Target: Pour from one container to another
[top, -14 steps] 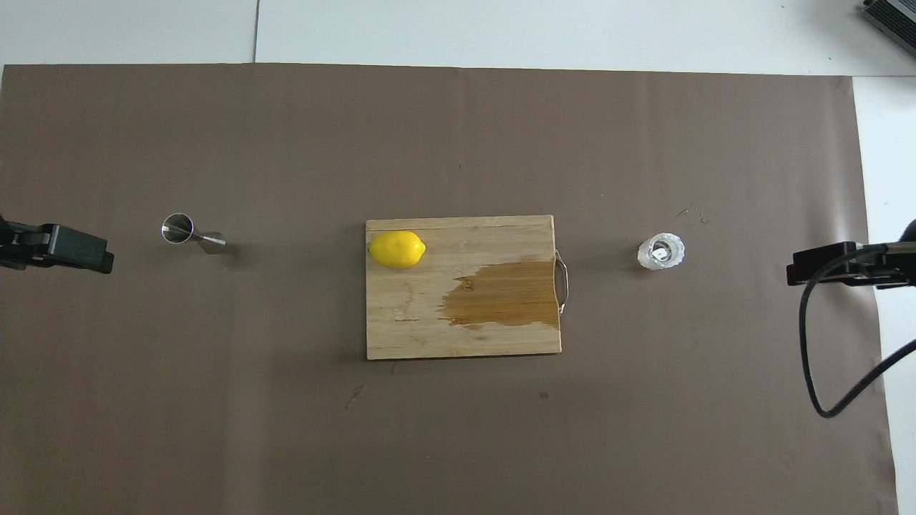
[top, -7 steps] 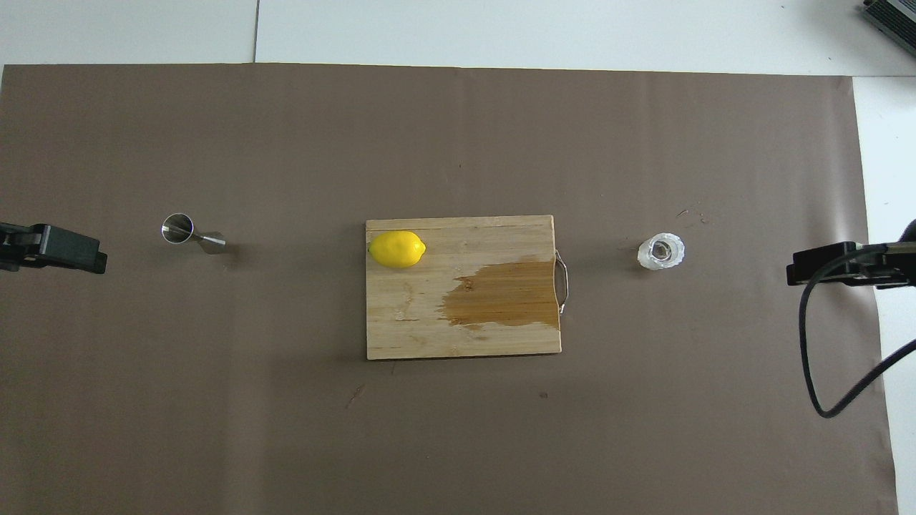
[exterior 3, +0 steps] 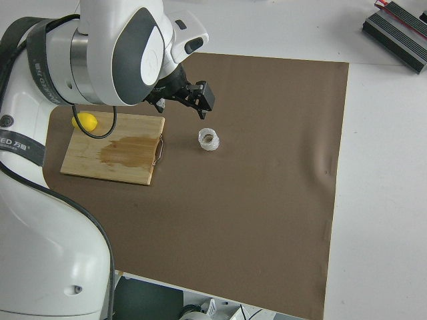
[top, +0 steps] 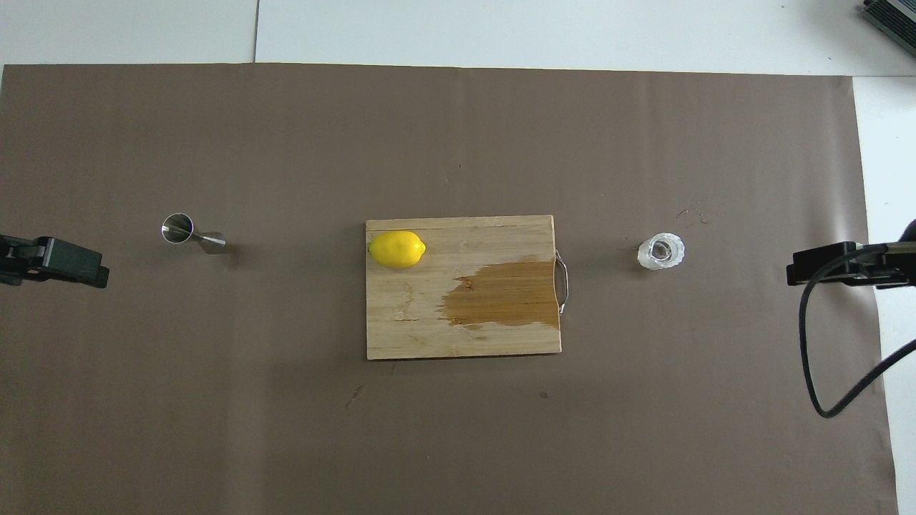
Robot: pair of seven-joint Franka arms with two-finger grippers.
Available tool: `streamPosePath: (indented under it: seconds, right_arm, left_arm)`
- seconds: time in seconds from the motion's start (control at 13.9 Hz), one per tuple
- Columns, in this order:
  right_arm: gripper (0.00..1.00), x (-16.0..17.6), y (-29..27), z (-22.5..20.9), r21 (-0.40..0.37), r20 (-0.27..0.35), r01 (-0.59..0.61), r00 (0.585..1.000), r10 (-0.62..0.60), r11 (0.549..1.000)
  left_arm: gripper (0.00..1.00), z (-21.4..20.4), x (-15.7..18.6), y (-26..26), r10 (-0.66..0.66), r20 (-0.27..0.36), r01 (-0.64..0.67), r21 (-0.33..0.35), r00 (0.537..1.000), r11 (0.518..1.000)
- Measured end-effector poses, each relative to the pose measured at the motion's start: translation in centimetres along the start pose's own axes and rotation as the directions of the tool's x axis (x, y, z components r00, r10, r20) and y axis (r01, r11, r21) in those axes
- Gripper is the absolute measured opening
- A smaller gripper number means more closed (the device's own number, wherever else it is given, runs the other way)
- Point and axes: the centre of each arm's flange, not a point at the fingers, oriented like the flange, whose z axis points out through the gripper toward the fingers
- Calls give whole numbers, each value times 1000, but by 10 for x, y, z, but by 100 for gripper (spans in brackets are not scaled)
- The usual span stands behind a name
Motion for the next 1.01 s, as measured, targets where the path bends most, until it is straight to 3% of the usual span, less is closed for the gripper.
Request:
streamPosePath:
  seconds: [0.29, 0.79, 0.87, 1.01]
  right_arm:
    - [100, 0, 0, 0, 0, 0, 0, 1000, 0, 1000]
    - [100, 0, 0, 0, 0, 0, 0, 1000, 0, 1000]
    - [100, 0, 0, 0, 0, 0, 0, 1000, 0, 1000]
    - [100, 0, 0, 0, 0, 0, 0, 1000, 0, 1000]
  left_arm:
    - [100, -1, 5, 3, 5, -68, -5, 0, 998, 1000]
    - [100, 1, 5, 4, 3, -64, -4, -15, 998, 1000]
    - [100, 3, 5, 4, 1, -61, -3, -35, 998, 999]
    - [100, 8, 4, 6, -29, -49, 20, -176, 998, 984]
